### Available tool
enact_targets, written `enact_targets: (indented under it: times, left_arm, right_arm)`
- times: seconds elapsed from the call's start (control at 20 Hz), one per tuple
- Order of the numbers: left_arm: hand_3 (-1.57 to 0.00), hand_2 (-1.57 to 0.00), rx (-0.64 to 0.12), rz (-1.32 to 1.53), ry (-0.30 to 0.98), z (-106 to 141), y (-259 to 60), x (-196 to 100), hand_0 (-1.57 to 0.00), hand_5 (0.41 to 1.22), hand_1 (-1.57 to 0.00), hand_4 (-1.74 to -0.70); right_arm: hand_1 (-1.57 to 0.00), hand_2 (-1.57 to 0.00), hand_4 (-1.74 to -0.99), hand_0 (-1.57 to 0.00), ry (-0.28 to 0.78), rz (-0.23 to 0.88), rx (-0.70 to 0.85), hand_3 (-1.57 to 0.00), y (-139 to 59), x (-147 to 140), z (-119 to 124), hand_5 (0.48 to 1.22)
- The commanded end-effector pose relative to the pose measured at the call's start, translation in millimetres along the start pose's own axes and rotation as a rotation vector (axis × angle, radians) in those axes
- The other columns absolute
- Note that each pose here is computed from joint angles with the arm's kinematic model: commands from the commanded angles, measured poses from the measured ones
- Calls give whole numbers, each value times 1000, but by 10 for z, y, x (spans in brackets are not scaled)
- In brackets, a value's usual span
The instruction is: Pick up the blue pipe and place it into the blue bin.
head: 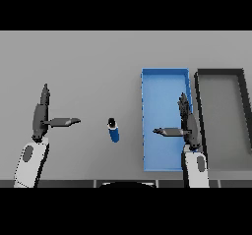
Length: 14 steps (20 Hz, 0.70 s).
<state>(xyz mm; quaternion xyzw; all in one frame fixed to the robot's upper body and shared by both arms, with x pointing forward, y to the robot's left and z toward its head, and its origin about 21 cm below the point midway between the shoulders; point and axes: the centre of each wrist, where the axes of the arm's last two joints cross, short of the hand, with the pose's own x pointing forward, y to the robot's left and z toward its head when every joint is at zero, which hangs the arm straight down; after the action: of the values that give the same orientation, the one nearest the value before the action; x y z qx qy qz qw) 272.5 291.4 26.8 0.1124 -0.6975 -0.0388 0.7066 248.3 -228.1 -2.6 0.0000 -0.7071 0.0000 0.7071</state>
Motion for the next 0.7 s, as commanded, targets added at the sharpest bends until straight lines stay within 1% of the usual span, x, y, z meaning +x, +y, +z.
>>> enact_targets:
  times: [0.0, 0.25, 0.3, 0.35, 0.4, 0.5, 0.6, 0.65]
  left_arm:
    - [1, 1, 0, 1, -6, 4, -10, 1, 1, 593, 1, -966]
    - [1, 1, -9, 3, -9, 56, -108, 0, 1, 593, 1, -966]
    - [1, 1, -119, -71, -45, 128, 23, -57, 1, 593, 1, -966]
    - [1, 1, -182, -122, -56, 186, 155, -117, 1, 592, 1, -963]
    - [1, 1, -221, -145, -53, 167, 238, -136, 1, 590, 1, -960]
    - [1, 1, -272, -164, -84, 143, 252, -82, 1, 592, 1, -959]
    - [1, 1, -304, -160, -78, 134, 286, -99, 1, 594, 1, -960]
    - [1, 1, -334, -153, -89, 154, 282, -80, 1, 593, 1, -960]
  right_arm:
    - [1, 1, -1205, 1, 0, 0, -2, 1, -12, 0, 3, 629]
    - [1, 1, -1205, 1, -1, 0, -4, 1, -115, -9, 26, 629]
    - [1, 1, -1205, 1, -89, 143, 25, 1, -250, 45, 108, 629]
    - [1, 1, -1201, 1, -128, 224, 57, 1, -318, 43, 205, 628]
    - [1, 1, -1197, 1, -139, 266, 77, 1, -325, 59, 271, 627]
    - [1, 1, -1193, 1, -129, 307, 85, 1, -325, 84, 320, 622]
    - [1, 1, -1206, 1, -133, 303, 103, 1, -312, 103, 357, 625]
    - [1, 1, -1203, 1, -124, 307, 99, 1, -314, 129, 329, 625]
